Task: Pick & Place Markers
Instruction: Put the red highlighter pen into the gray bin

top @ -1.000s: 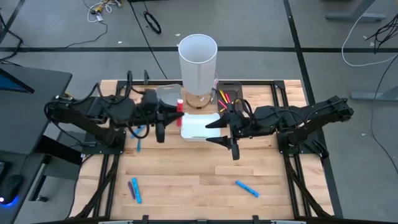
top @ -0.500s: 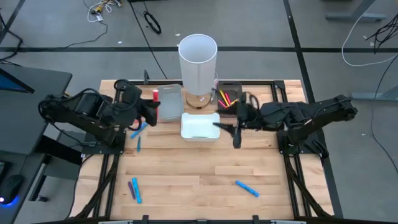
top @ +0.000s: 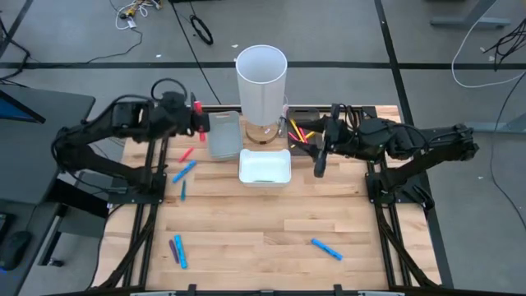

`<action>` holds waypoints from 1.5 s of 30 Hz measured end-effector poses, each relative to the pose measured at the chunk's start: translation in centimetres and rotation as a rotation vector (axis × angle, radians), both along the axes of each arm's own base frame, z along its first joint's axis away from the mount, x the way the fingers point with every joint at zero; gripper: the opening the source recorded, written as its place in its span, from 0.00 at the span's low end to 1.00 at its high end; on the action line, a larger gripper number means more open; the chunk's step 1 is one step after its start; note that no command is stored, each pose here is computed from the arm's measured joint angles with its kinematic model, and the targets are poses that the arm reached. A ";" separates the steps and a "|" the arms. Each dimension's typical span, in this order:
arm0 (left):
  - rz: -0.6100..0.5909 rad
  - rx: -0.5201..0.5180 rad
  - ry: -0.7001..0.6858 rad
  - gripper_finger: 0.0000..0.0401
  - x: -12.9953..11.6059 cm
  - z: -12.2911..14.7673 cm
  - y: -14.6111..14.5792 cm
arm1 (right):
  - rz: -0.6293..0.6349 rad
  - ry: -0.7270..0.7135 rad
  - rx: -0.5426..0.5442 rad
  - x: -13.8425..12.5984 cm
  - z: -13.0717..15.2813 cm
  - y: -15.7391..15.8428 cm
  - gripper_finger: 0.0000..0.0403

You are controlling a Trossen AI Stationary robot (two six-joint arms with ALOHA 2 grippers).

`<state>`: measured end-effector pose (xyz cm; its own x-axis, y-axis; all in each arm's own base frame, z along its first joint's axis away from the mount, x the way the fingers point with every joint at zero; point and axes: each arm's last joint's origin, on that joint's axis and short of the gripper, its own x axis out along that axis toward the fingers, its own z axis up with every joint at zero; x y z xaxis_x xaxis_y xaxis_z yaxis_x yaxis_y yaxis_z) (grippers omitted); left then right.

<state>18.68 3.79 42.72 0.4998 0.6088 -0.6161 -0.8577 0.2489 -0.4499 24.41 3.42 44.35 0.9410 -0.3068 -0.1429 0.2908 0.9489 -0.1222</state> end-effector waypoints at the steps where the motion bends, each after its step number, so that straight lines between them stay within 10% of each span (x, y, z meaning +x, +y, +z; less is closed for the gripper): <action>1: 0.008 -0.024 -0.002 0.18 -0.1 0.0 0.5 | 0.001 0.006 -0.009 0.0 0.0 0.0 0.54; 23: 0.088 -0.395 0.099 0.18 2.0 -5.0 12.7 | -0.002 -0.007 -0.069 0.2 0.2 -0.3 0.54; 45: 0.138 -0.609 0.356 0.18 5.9 -13.1 17.8 | -0.011 0.006 -0.110 0.3 0.2 -0.6 0.54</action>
<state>24.57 21.61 29.61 0.1487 0.1480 -0.9777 -0.9838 -0.0784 -0.1615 24.69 2.79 44.60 0.9366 -0.3314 -0.1137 0.3002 0.9264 -0.2275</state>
